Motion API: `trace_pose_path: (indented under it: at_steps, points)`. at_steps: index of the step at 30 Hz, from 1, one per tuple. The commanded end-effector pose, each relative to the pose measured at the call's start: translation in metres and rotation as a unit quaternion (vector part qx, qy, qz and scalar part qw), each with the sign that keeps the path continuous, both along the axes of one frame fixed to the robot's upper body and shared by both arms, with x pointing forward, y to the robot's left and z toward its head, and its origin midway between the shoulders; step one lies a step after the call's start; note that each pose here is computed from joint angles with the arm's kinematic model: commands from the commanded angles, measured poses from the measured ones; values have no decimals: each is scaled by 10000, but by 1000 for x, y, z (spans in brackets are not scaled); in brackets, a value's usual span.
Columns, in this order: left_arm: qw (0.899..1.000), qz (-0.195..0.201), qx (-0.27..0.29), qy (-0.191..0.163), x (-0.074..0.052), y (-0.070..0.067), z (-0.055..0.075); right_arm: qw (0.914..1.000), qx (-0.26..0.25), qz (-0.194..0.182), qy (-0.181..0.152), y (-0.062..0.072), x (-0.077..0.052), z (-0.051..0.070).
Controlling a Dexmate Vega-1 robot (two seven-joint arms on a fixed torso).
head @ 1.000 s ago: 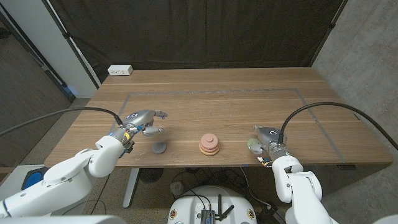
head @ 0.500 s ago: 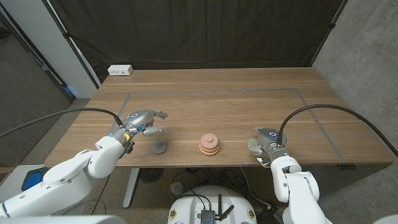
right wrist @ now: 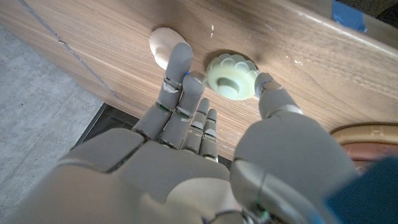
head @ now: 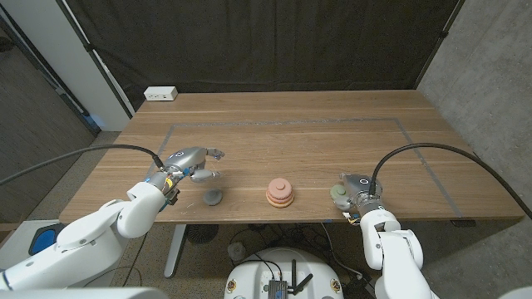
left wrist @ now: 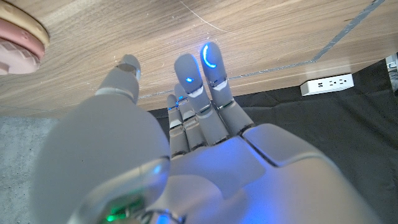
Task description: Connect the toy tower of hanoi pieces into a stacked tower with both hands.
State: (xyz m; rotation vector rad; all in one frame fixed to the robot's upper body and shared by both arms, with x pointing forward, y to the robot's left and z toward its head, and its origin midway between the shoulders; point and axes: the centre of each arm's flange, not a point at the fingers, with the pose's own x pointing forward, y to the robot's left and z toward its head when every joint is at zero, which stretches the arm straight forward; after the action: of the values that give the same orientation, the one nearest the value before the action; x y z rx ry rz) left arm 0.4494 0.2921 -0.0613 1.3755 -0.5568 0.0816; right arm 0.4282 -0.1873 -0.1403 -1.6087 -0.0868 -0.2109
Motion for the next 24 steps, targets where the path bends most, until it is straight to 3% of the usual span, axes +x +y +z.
trace_pose_path:
  at_steps: [1,24]
  points:
    - [10000,17,-1,-6,-3,1,1,9999,68,-17,123,-1,9,-4]
    - [9999,-61,-88,125,3,2,-7,9988,-4,-186,444,-5,12,-1]
